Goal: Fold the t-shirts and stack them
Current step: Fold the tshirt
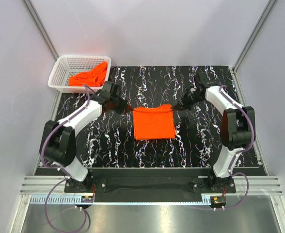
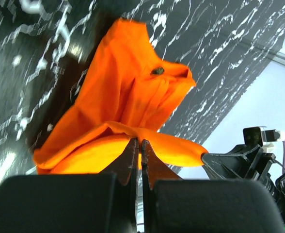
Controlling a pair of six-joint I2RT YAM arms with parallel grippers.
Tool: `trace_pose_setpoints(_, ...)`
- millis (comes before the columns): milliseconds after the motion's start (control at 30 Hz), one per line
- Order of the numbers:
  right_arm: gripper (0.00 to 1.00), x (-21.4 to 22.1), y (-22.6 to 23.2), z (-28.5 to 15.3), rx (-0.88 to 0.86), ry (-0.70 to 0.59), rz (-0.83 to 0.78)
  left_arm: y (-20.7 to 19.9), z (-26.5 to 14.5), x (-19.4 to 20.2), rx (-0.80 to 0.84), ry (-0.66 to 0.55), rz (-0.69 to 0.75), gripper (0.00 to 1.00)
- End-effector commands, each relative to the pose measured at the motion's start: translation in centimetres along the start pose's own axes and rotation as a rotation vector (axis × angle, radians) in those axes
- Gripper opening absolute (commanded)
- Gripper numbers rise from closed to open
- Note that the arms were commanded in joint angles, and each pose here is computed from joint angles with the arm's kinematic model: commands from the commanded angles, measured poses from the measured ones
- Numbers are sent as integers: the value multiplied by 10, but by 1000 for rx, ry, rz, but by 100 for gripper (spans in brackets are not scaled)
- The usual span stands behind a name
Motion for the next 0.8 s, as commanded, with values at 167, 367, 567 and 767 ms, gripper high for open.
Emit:
trace_pose_setpoints(167,0,-35,6,2,-54,-30,-47,-30,36,-18,17,75,116,0)
trace_pose_setpoints(367,2,-50,-3,18,-55,-10,-45,-34,55,-29,0,111,104,0)
trace_pose_setpoints(567,5,-67,-9,33,-63,5,-60,-35,63,-46,-7,88,86,0)
trace_pose_setpoints(767,27,-117,-19,50,-38,-84,-159,-30,83,-72,-53,46,181,12)
Point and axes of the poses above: each gripper's point midway between its finger pads, its own z axis out along the fingers, its own y axis along the line the jaws close on, x = y × z, the point moved 2 cm from there along -z, back along the fingers, and after that the axes turned 14 degrees about -z, right-handed, at the moved point
